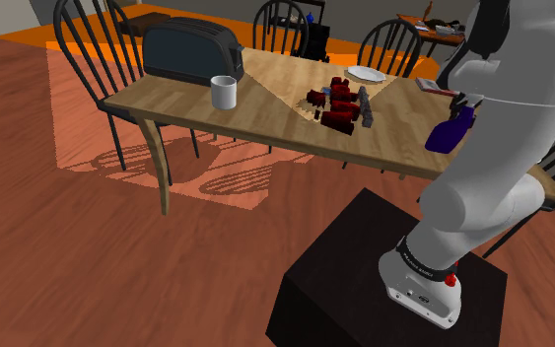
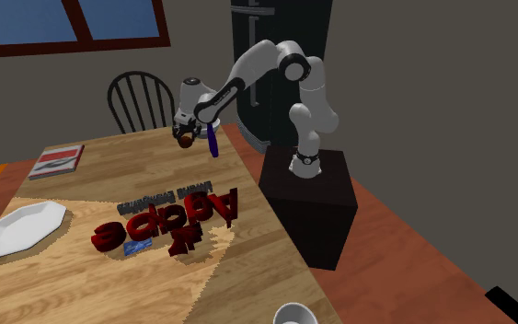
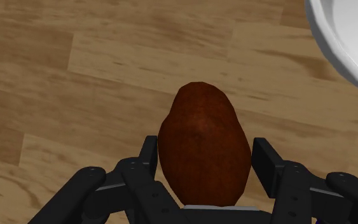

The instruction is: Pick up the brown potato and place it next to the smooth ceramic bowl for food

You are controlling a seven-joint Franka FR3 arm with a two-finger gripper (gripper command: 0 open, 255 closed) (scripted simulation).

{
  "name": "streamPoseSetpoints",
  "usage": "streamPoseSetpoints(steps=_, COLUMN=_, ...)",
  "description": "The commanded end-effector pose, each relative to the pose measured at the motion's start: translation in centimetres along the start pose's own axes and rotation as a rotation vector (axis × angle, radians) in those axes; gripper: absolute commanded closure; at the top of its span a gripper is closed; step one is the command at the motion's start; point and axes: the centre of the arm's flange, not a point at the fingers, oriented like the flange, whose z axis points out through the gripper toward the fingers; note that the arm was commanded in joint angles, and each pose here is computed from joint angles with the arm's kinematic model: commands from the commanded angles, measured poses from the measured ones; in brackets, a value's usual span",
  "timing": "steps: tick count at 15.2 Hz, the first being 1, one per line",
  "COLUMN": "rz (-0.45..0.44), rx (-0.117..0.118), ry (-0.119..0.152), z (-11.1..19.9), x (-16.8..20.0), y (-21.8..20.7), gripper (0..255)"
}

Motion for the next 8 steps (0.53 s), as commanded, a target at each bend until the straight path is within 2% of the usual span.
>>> streamPoseSetpoints(steps=1, rz=-0.004, rx=0.016, ry=0.003, z=0.97, x=0.4, y=-0.26, gripper=255)
streamPoseSetpoints(steps=7, rz=-0.004, rx=0.017, ry=0.003, z=0.97, x=0.4, y=-0.26, gripper=255)
streamPoseSetpoints(steps=8, rz=-0.004, rx=0.017, ry=0.003, z=1.01, x=0.7, y=-0.35, gripper=0)
